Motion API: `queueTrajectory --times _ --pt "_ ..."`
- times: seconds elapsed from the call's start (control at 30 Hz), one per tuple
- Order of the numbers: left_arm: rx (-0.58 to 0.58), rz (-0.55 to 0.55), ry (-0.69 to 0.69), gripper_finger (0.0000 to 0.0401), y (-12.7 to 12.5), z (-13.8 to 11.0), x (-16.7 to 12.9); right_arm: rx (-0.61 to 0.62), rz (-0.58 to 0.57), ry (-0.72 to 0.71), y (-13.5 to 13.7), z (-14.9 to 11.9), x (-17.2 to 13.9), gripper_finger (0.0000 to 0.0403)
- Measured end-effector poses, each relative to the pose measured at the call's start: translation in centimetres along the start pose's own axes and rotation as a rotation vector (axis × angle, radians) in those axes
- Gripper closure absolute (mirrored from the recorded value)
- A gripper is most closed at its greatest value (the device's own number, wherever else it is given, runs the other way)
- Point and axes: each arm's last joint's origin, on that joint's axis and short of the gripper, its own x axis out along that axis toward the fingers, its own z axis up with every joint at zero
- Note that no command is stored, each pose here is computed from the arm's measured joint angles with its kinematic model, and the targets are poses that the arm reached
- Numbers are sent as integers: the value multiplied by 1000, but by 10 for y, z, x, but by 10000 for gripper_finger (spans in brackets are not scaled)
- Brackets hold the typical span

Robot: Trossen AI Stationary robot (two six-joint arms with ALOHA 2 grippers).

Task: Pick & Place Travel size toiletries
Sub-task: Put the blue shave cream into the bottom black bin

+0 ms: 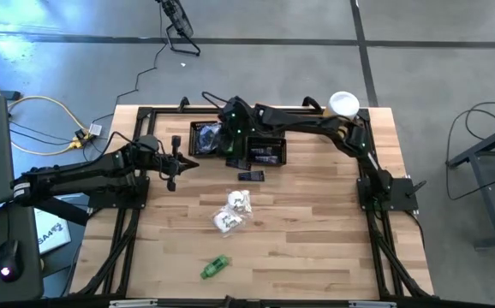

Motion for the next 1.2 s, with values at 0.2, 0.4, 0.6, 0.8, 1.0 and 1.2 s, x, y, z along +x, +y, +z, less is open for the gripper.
queueTrajectory --times 0.2,0.4,0.6,0.8,1.0,1.2 --pt "-1 0 0 400 0 0 0 -95 89 87 21 -3 -18 288" --pt "-1 0 0 400 0 0 0 -204 68 219 42 -15 -37 336" --pt "-2 0 -1 400 0 0 0 -275 79 266 63 -26 -39 395" --pt "-2 0 0 400 0 0 0 -316 86 296 72 -32 -39 400" --pt "-8 0 0 400 0 0 0 -299 75 320 71 -35 -39 400" --pt "-8 0 -1 400 0 0 0 -275 14 320 76 -56 -27 400"
